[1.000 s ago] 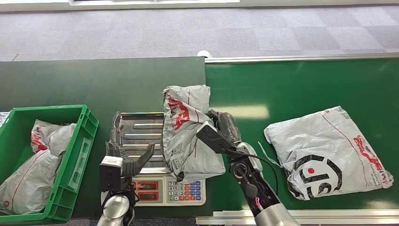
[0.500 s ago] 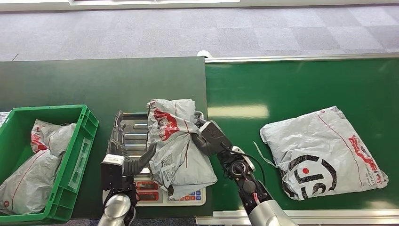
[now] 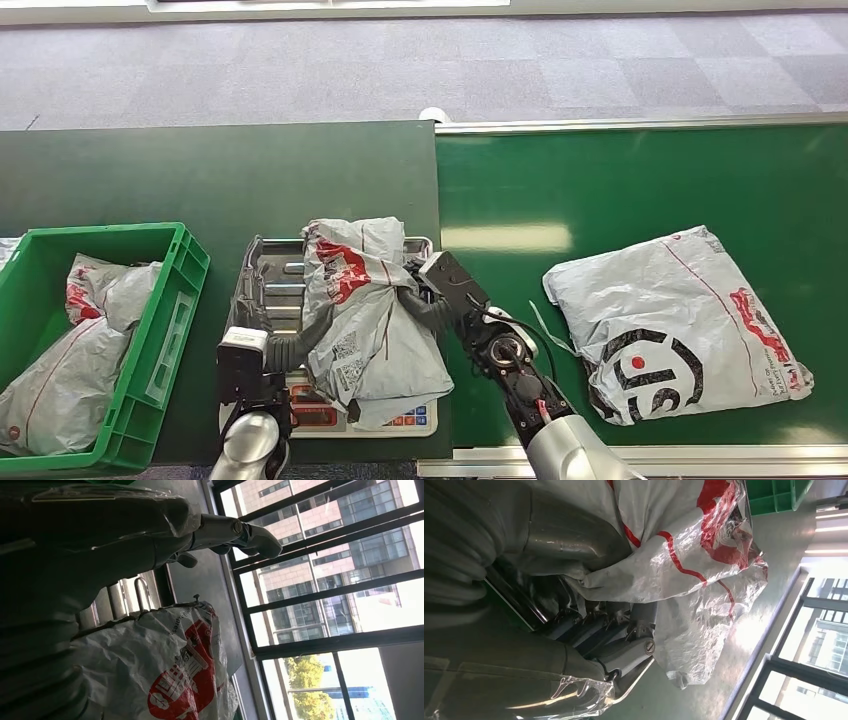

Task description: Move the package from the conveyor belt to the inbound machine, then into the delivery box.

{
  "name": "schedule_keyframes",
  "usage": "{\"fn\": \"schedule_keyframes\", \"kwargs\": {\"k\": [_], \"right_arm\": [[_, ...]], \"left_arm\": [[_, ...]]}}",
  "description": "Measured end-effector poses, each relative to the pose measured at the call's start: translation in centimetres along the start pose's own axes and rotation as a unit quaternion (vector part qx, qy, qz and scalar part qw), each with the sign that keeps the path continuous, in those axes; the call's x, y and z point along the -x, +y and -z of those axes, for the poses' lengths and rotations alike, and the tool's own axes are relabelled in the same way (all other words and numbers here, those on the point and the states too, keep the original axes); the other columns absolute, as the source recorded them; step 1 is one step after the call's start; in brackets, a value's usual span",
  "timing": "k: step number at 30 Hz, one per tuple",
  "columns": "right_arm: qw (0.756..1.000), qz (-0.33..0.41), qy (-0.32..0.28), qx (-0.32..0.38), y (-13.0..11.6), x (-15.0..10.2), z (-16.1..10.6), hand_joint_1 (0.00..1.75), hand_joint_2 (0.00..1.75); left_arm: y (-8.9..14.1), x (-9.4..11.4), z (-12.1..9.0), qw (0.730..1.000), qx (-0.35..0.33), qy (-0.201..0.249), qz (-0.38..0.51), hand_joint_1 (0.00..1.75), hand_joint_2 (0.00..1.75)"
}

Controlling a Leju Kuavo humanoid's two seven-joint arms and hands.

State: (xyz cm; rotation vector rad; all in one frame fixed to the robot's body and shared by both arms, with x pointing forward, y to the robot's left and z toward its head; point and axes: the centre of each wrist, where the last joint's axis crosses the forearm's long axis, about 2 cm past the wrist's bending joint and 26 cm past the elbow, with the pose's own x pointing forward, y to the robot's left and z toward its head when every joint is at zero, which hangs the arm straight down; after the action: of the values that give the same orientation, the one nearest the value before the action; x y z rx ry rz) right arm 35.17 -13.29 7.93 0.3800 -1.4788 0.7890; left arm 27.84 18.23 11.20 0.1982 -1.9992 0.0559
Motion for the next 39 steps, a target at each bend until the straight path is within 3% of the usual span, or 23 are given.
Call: {"fn": "schedule_keyframes", "kwargs": {"k": [2,3,4,29,39], "right_arm": [[1.0,0.001,0.0,0.0,0.0,0.0,0.0,0.17,1.75],[1.0,0.002,0.0,0.001,0.1,0.0,0.1,0.02,1.75],[1.0,0.002,0.0,0.003,0.1,0.0,0.1,0.0,1.75],[0.995,0.017,-0.06,0.074,-0.4,-0.9,0.4,0.0,1.75],[0.976,0.042,-0.145,0.156,-1.3,-1.7,0.1,0.0,1.75]], "left_arm": [[0.0,0.0,0.0,1.0,0.0,0.0,0.0,0.0,1.75],[0.0,0.0,0.0,1.0,0.0,0.0,0.0,0.0,1.75],[0.0,0.0,0.0,1.0,0.0,0.0,0.001,0.0,1.75],[0.1,-0.1,0.0,1.0,-0.003,-0.001,0.001,0.0,1.75],[0.1,-0.1,0.0,1.0,-0.004,-0.011,-0.001,0.0,1.75]]}}
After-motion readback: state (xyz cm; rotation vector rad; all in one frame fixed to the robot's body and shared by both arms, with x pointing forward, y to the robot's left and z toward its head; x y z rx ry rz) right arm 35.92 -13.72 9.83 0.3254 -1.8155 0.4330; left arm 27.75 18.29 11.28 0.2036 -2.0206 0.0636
